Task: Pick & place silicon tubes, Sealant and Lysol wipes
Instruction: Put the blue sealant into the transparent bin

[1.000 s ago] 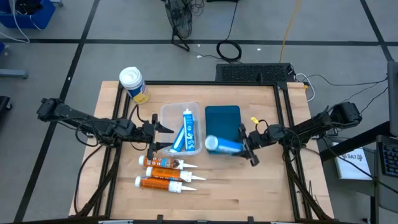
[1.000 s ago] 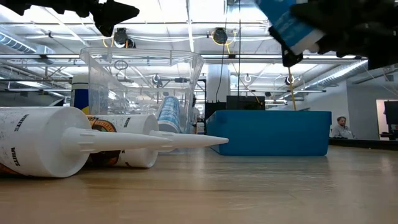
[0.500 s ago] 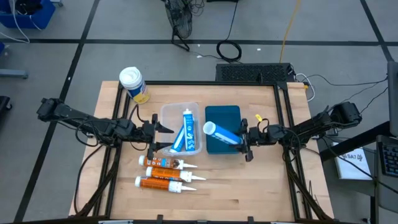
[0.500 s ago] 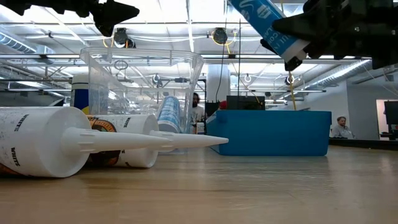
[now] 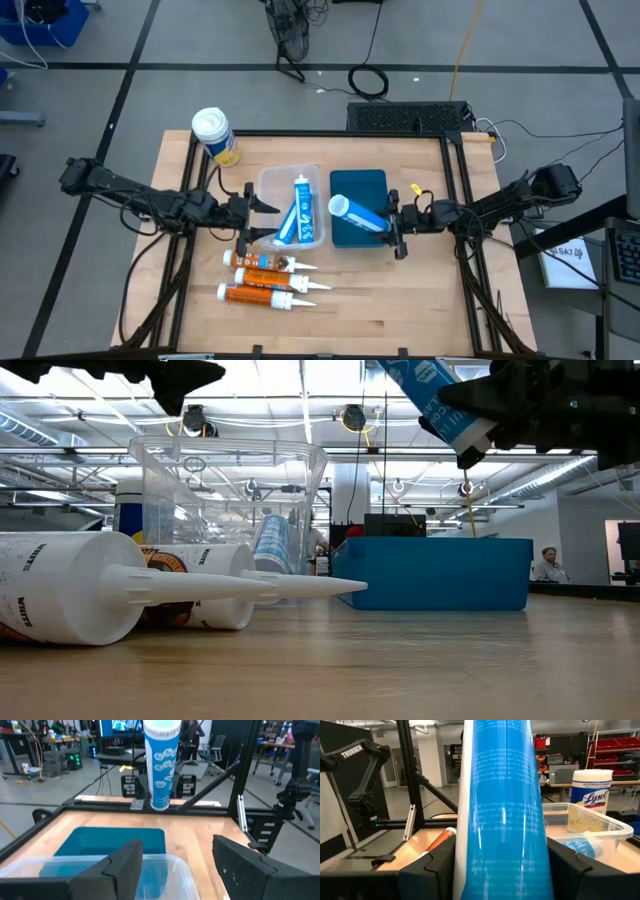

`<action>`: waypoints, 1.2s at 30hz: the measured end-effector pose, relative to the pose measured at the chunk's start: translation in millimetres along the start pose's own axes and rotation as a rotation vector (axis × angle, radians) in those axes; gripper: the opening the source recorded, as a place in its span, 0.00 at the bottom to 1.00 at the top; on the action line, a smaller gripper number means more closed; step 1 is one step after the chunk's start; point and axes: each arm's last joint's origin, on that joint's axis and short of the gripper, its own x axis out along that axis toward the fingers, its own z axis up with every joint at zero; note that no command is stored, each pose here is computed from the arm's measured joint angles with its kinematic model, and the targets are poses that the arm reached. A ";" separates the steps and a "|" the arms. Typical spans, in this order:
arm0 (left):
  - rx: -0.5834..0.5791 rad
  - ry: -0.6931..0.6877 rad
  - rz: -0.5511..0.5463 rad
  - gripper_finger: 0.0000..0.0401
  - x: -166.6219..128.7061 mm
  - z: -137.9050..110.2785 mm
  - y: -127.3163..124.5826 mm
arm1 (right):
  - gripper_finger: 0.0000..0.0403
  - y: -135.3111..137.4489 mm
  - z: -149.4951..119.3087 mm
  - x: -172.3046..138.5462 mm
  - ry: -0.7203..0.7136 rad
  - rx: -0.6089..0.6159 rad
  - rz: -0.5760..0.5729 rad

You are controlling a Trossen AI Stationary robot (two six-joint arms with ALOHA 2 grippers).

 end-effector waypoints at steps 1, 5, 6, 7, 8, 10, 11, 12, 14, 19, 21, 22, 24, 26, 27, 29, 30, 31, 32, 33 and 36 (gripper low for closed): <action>0.009 -0.001 0.001 0.60 0.0 0.1 0.0 | 0.51 0.1 0.6 0.1 -0.007 0.001 0.001; 0.015 -0.002 0.004 0.60 0.0 0.2 0.1 | 0.51 1.5 8.5 8.0 -0.040 0.000 0.007; 0.015 -0.009 0.004 0.60 0.0 0.8 0.1 | 0.51 2.3 10.8 11.6 -0.046 -0.005 0.022; 0.013 -0.017 0.005 0.60 0.0 1.7 0.0 | 0.51 3.4 12.7 15.9 -0.048 -0.013 0.039; 0.011 -0.025 0.006 0.60 0.0 2.4 0.1 | 0.51 4.4 14.3 20.4 -0.050 -0.022 0.054; 0.007 -0.041 0.007 0.60 -0.1 4.0 0.0 | 0.51 6.2 16.6 30.3 -0.052 -0.046 0.063; 0.008 -0.054 0.013 0.60 0.0 5.2 0.5 | 0.51 6.7 17.3 35.6 -0.053 -0.056 0.064; 0.010 -0.068 0.020 0.60 0.1 6.5 1.1 | 0.51 7.2 17.6 41.1 -0.051 -0.062 0.061; 0.004 -0.100 0.042 0.60 2.4 8.8 3.5 | 0.51 7.1 15.9 52.0 -0.033 -0.075 0.051; -0.017 -0.141 0.083 0.60 14.0 7.3 7.5 | 0.51 8.1 5.8 74.1 0.021 -0.087 0.048; -0.015 -0.145 0.089 0.60 24.2 1.9 7.6 | 0.51 8.9 5.1 81.9 0.017 -0.087 0.048; -0.008 -0.147 0.089 0.60 29.9 -1.4 7.5 | 0.51 9.1 5.1 85.0 0.015 -0.087 0.048; 0.013 -0.183 0.070 0.60 40.6 -5.9 5.9 | 0.51 9.4 3.8 89.5 0.021 -0.087 0.047; 0.025 -0.221 0.065 0.60 48.5 -9.2 4.7 | 0.51 9.6 2.5 92.7 0.028 -0.092 0.046; 0.022 -0.243 0.058 0.60 52.2 -10.9 4.1 | 0.51 9.6 2.0 92.7 0.034 -0.094 0.045; 0.008 -0.272 0.041 0.60 58.1 -14.3 3.1 | 0.51 8.7 3.7 94.2 0.028 -0.095 0.040; 0.007 -0.282 0.031 0.60 60.3 -15.9 2.6 | 0.51 8.2 4.6 94.2 0.022 -0.095 0.039; 0.004 -0.294 0.015 0.60 62.9 -16.9 1.8 | 0.51 7.6 4.9 94.3 0.020 -0.094 0.036; 0.000 -0.298 -0.005 0.60 66.0 -17.0 0.7 | 0.51 6.5 5.2 94.3 0.018 -0.092 0.033; -0.002 -0.294 -0.029 0.60 69.2 -17.2 -0.4 | 0.51 5.8 5.2 94.4 0.018 -0.091 0.030; 0.005 -0.286 -0.078 0.60 80.2 -15.6 -5.0 | 0.51 2.8 5.5 94.6 0.017 -0.081 0.022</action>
